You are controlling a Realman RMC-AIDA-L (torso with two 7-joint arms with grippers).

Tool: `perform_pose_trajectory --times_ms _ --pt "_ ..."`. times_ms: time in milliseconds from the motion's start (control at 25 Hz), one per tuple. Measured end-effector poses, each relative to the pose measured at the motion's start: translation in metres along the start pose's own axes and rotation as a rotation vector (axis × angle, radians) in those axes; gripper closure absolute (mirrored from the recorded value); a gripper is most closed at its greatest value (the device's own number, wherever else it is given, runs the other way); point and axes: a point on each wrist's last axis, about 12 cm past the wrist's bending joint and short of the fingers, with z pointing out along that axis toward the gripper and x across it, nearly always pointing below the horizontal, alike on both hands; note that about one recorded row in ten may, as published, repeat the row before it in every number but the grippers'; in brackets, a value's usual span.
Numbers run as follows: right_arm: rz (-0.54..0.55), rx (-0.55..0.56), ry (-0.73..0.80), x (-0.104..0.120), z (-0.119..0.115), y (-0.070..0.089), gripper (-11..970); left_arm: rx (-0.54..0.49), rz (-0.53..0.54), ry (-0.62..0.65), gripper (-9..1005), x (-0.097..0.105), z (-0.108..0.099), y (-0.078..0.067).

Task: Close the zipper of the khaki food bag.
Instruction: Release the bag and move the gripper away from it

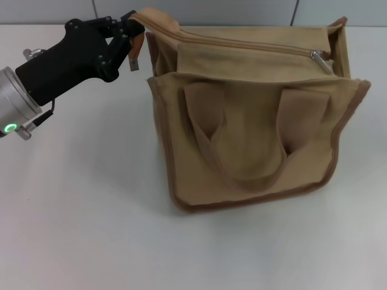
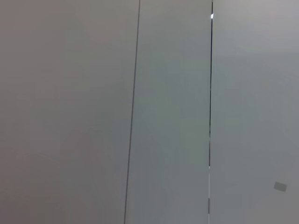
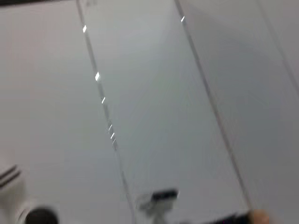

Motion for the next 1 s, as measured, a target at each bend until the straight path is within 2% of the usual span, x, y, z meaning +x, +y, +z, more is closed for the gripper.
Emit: perform_pose_trajectory --times_ms 200,360,680,880,1000 --pt "-0.028 -0.085 0.142 0.027 0.006 0.011 183 -0.008 -0.007 0.006 898 0.0 0.002 0.002" --pt "-0.019 -0.113 0.211 0.041 0.01 0.013 183 -0.025 -0.004 0.007 897 -0.004 0.009 0.008" --pt "-0.016 -0.091 0.24 0.05 0.013 0.012 184 -0.042 0.016 0.012 895 -0.015 0.027 0.021" --pt "-0.013 -0.097 0.242 0.051 0.015 0.012 184 -0.066 0.016 0.012 893 -0.023 0.019 0.03" --pt "-0.01 -0.102 0.243 0.052 0.017 0.012 183 -0.096 0.012 -0.005 893 -0.024 0.003 0.031"
